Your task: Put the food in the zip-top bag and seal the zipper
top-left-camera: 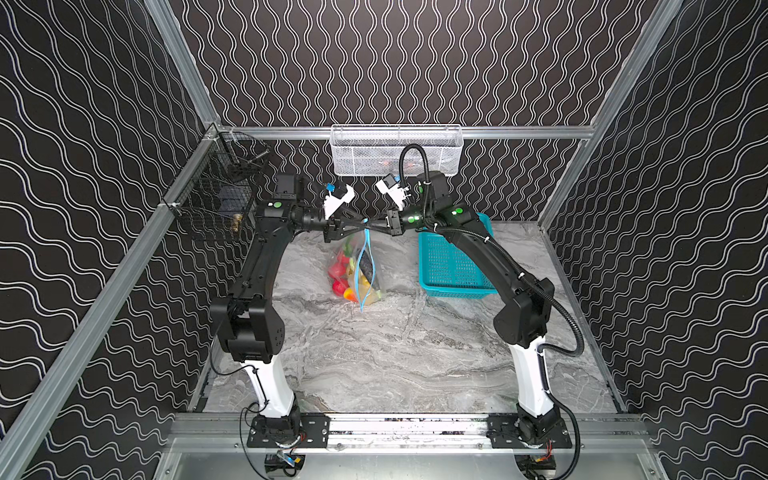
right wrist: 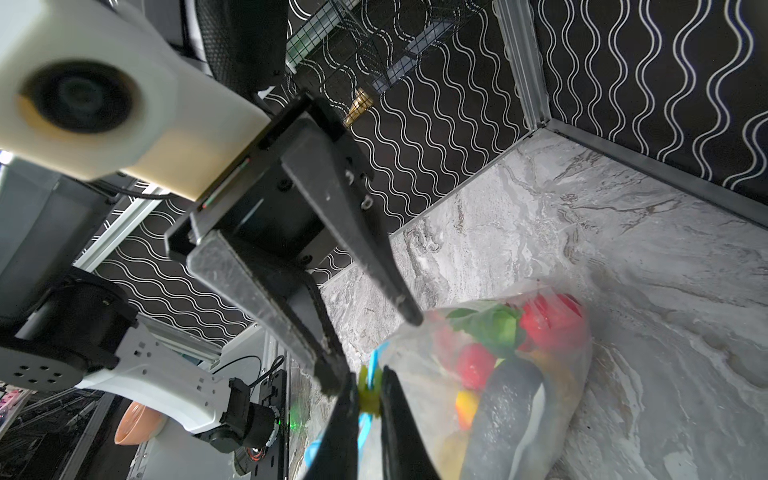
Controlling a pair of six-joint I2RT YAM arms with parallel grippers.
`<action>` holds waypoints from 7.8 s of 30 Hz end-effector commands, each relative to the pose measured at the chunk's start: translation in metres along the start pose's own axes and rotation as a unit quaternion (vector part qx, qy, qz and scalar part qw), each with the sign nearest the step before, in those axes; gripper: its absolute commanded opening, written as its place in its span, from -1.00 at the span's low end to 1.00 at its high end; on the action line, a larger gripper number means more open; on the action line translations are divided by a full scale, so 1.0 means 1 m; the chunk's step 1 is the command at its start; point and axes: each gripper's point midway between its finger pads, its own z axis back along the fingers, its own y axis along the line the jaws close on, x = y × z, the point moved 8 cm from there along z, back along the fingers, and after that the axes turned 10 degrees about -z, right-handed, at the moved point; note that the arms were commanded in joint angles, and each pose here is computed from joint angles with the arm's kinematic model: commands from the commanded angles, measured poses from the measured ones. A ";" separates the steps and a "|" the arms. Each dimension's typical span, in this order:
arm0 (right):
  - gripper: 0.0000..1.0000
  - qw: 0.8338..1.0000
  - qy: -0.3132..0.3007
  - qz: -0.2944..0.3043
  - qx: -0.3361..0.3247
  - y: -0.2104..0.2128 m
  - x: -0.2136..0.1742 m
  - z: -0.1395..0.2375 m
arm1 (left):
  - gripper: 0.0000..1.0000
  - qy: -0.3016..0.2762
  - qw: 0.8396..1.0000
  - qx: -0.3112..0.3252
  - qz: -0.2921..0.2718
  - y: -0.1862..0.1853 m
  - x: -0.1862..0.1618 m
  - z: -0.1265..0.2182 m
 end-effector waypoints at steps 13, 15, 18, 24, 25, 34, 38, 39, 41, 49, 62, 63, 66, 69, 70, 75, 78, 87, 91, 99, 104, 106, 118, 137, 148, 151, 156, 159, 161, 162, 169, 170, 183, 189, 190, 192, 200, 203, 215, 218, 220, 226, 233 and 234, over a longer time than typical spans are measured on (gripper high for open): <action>-0.75 0.999 0.000 0.031 0.034 0.011 0.003 -0.001 | -1.00 -0.033 0.999 -0.003 0.027 0.002 0.012 -0.005; -0.73 0.999 -0.002 0.030 0.031 0.010 0.004 0.000 | -1.00 -0.036 0.999 0.000 0.039 0.003 0.013 -0.004; -0.69 0.999 -0.005 0.029 0.026 0.010 0.004 0.002 | -1.00 -0.033 0.998 0.007 0.058 0.003 0.012 -0.004; -0.47 1.000 -0.022 0.014 0.004 0.008 0.008 0.007 | -1.00 -0.012 0.995 0.042 0.093 0.005 0.003 -0.005; -0.37 1.000 -0.026 0.009 -0.004 0.007 0.009 0.007 | -1.00 -0.009 0.994 0.047 0.099 0.005 0.001 -0.005; -0.01 0.997 -0.037 -0.027 -0.067 0.002 0.006 0.014 | -1.00 0.006 0.989 0.080 0.125 0.008 -0.006 -0.005; 0.04 0.991 -0.035 -0.038 -0.122 -0.003 -0.004 0.013 | -1.00 0.010 0.987 0.088 0.132 0.011 -0.006 -0.005; 0.04 0.989 -0.033 -0.039 -0.135 -0.003 -0.007 0.011 | -1.00 0.010 0.987 0.090 0.133 0.011 -0.006 -0.004; 0.05 0.987 -0.027 -0.037 -0.156 -0.001 -0.012 0.004 | -1.00 0.011 0.986 0.091 0.137 0.011 -0.007 -0.005; -0.10 0.978 -0.022 -0.048 -0.200 -0.006 -0.019 -0.021 | -1.00 0.017 0.984 0.106 0.140 0.010 -0.006 -0.002; -0.91 0.972 -0.031 -0.032 -0.230 -0.007 -0.019 -0.030 | -1.00 0.022 0.976 0.132 0.170 0.005 0.002 0.006; -0.96 0.972 -0.030 -0.025 -0.230 -0.006 -0.018 -0.030 | -1.00 0.025 0.976 0.134 0.170 0.004 0.002 0.007; -1.00 0.975 -0.029 0.006 -0.219 0.000 -0.013 -0.027 | -1.00 0.035 0.973 0.143 0.177 -0.002 0.000 0.010; -1.00 0.983 -0.023 0.038 -0.180 0.010 -0.007 -0.024 | -1.00 0.039 0.971 0.145 0.187 -0.009 -0.001 0.013; -1.00 0.984 -0.022 0.046 -0.170 0.012 -0.006 -0.023 | -1.00 0.038 0.971 0.145 0.186 -0.011 0.001 0.015; -1.00 0.989 -0.009 0.095 -0.113 0.028 0.000 -0.017 | -1.00 0.045 0.971 0.153 0.181 -0.018 0.007 0.028; -1.00 0.990 0.001 0.111 -0.088 0.033 -0.001 -0.013 | -0.42 0.042 0.972 0.149 0.179 -0.015 0.008 0.038; -1.00 0.991 0.031 0.121 -0.055 0.038 -0.012 -0.010 | 0.80 -0.013 0.982 0.112 0.154 0.008 -0.003 0.077; -1.00 0.991 0.038 0.118 -0.050 0.035 -0.016 -0.010 | 0.97 -0.016 0.993 0.062 0.100 0.001 -0.001 0.076; -1.00 0.992 0.051 0.107 -0.031 0.027 -0.022 -0.017 | 0.95 -0.019 0.999 0.021 0.034 -0.016 -0.003 0.072; -1.00 0.993 0.052 0.102 -0.018 0.028 -0.022 -0.019 | 0.79 0.003 1.000 0.008 0.018 -0.027 -0.008 0.060; -1.00 0.993 0.050 0.102 -0.015 0.027 -0.021 -0.020 | 0.75 0.000 1.000 0.003 0.021 -0.028 -0.009 0.056; -1.00 0.994 0.057 0.094 -0.003 0.026 -0.026 -0.021 | 0.31 -0.009 0.999 -0.013 0.028 -0.025 -0.006 0.039; -0.35 0.995 0.053 0.087 -0.018 0.021 -0.028 -0.020 | -1.00 -0.025 0.998 0.017 0.050 -0.025 0.005 0.029; 0.00 0.993 -0.027 0.115 -0.007 0.048 0.003 0.011 | -1.00 -0.012 0.997 0.022 0.079 -0.022 -0.001 0.026; -0.10 0.993 -0.034 0.112 0.002 0.048 0.007 0.010 | -1.00 -0.014 0.996 0.023 0.080 -0.023 0.000 0.027; -0.23 0.994 -0.035 0.102 0.008 0.043 0.010 0.003 | -1.00 -0.017 0.996 0.025 0.079 -0.023 0.003 0.028; -0.27 0.994 -0.037 0.101 0.007 0.041 0.011 0.002 | -1.00 -0.020 0.996 0.026 0.078 -0.023 0.005 0.029; -0.30 0.994 -0.039 0.101 0.005 0.040 0.012 0.001 | -1.00 -0.022 0.996 0.025 0.079 -0.024 0.006 0.029; -0.30 0.994 -0.040 0.101 0.005 0.040 0.012 0.001 | -1.00 -0.023 0.996 0.026 0.080 -0.024 0.006 0.029; -0.43 0.994 -0.036 0.099 0.011 0.040 0.010 0.001 | -1.00 -0.024 0.996 0.029 0.081 -0.021 0.007 0.029; -0.43 0.995 -0.035 0.098 0.009 0.039 0.009 0.000 | -1.00 -0.024 0.996 0.031 0.080 -0.021 0.007 0.029; -0.43 0.995 -0.028 0.097 0.012 0.037 0.006 -0.007 | -1.00 -0.025 0.996 0.033 0.083 -0.021 0.009 0.030; -0.54 0.995 -0.030 0.099 0.008 0.038 0.006 -0.007 | -1.00 -0.027 0.995 0.033 0.085 -0.020 0.009 0.030; -0.55 0.995 -0.030 0.099 0.008 0.038 0.006 -0.007 | -1.00 -0.027 0.995 0.033 0.085 -0.020 0.009 0.030; -0.55 0.994 -0.032 0.101 0.007 0.039 0.006 -0.006 | -1.00 -0.026 0.995 0.033 0.085 -0.020 0.008 0.030; -0.70 0.995 -0.036 0.098 -0.006 0.036 0.006 -0.006 | -1.00 -0.030 0.995 0.037 0.091 -0.020 0.010 0.030; -0.74 0.994 -0.038 0.099 -0.007 0.036 0.005 -0.005 | -1.00 -0.033 0.994 0.036 0.095 -0.020 0.010 0.030; -0.77 0.995 -0.038 0.086 -0.040 0.030 0.004 -0.004 | -1.00 -0.030 0.986 0.058 0.155 -0.004 0.008 0.028; -0.79 0.995 -0.033 0.077 -0.050 0.026 -0.001 -0.005 | -1.00 -0.022 0.984 0.083 0.157 -0.001 0.007 0.030; -0.79 0.995 -0.031 0.072 -0.056 0.024 -0.004 -0.005 | -1.00 -0.018 0.983 0.101 0.154 0.000 0.007 0.031; -0.80 0.995 -0.028 0.064 -0.067 0.024 -0.009 -0.003 | -1.00 -0.002 0.977 0.136 0.163 0.006 0.006 0.034; -0.82 0.995 -0.024 0.055 -0.082 0.020 -0.016 -0.003 | -1.00 0.012 0.972 0.150 0.178 0.011 0.003 0.035; -0.82 0.994 -0.024 0.053 -0.088 0.019 -0.017 -0.003 | -1.00 0.013 0.972 0.152 0.181 0.011 0.003 0.036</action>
